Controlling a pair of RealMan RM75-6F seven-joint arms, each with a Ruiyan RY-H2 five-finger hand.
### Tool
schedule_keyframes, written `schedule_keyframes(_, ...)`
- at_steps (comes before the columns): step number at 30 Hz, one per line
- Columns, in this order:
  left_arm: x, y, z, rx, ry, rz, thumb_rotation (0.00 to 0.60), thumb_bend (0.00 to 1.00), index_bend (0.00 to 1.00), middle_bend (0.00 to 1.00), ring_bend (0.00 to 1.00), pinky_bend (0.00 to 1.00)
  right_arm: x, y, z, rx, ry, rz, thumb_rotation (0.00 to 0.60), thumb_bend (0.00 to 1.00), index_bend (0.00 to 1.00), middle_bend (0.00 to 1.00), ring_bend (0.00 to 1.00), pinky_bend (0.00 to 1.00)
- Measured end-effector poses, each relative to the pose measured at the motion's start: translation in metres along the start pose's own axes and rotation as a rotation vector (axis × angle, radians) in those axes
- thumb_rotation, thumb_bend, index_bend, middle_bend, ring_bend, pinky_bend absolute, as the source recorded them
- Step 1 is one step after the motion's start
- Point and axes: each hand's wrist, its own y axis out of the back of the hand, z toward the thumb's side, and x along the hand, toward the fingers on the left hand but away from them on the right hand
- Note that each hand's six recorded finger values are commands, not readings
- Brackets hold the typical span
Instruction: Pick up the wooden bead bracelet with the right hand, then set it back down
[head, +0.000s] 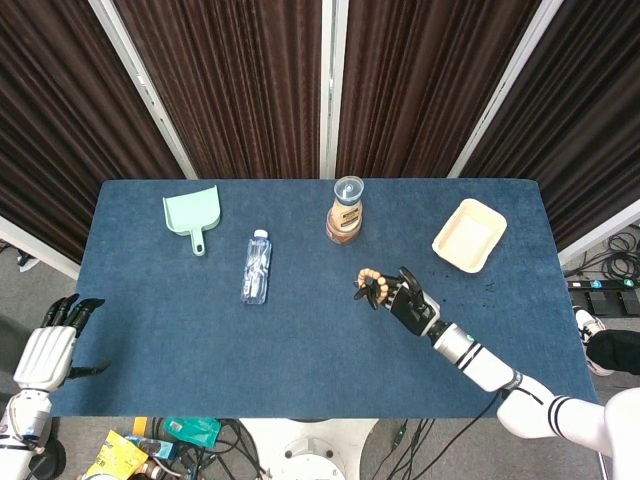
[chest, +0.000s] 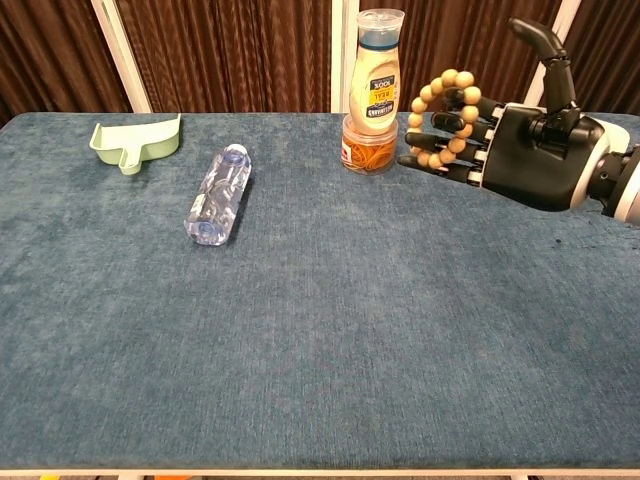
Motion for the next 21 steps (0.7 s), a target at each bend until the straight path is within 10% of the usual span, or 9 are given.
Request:
schedule_keyframes(7, 0.0007, -0.0009, -0.0004, 0.003, -0.003, -0.005, 0.6, 0.0, 0.15, 0.13, 0.0, 0.0, 0.0003, -0.0013, -0.0009, 0.016, 0.005, -0.003, 0.489, 0.23, 0.65, 0.68, 0.38, 0.05)
schedule_keyframes(21, -0.0004, -0.0021, -0.003, -0.001, 0.003, -0.002, 0.6, 0.0, 0.15, 0.13, 0.0, 0.0, -0.0007, -0.0025, -0.0023, 0.081, 0.01, -0.003, 0.436, 0.4, 0.66, 0.68, 0.38, 0.05)
